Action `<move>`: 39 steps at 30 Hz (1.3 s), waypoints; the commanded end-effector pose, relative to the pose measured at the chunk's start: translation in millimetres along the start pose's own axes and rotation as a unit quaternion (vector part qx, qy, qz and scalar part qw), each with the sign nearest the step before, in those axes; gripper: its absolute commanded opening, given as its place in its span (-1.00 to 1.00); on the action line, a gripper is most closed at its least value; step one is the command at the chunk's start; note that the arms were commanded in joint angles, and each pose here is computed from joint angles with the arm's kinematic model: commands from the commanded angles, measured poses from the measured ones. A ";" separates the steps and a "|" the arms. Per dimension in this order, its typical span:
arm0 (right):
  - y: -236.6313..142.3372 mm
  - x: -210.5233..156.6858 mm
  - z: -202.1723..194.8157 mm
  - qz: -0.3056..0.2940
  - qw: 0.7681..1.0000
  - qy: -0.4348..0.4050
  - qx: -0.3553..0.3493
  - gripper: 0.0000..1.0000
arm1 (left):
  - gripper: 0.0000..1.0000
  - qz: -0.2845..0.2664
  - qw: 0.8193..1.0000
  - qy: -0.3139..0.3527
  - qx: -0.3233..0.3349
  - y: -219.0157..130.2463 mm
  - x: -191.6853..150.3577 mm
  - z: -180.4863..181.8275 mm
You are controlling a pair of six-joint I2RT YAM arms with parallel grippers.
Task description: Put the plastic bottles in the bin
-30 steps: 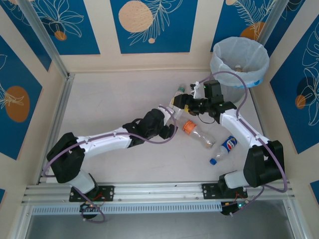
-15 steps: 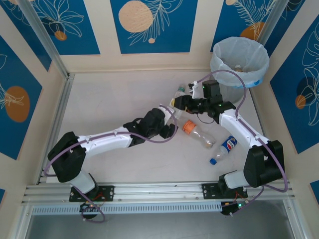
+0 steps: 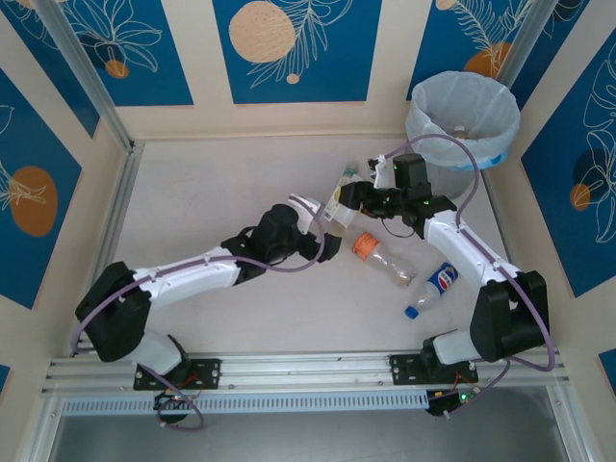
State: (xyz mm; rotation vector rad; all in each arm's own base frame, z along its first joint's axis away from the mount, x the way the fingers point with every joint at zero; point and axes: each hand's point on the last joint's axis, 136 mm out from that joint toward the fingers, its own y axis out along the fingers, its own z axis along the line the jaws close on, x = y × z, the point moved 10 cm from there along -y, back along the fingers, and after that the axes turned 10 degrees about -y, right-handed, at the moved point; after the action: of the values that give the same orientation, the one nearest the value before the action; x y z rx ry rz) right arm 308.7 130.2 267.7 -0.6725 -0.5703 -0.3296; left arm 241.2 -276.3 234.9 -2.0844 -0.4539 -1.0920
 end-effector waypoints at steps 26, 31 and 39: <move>-118.9 89.0 -11.7 -0.233 0.967 -0.052 -0.089 -0.38 | 0.99 -0.113 0.924 -0.221 0.292 -66.5 -20.9 88.9; -150.6 101.7 -18.0 -0.303 0.945 -0.048 -0.110 -0.38 | 0.99 -0.096 0.915 -0.232 0.315 -65.1 -29.0 95.0; -189.7 119.6 -21.6 -0.409 0.894 -0.077 -0.166 -0.38 | 0.99 -0.088 0.912 -0.236 0.324 -62.8 -30.5 97.9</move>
State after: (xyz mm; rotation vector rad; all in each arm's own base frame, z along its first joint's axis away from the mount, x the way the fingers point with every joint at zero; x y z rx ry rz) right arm 329.8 -28.7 391.3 -0.7668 -0.8517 -1.0733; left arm 235.4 -164.0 196.0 -1.7266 -1.0566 -0.4386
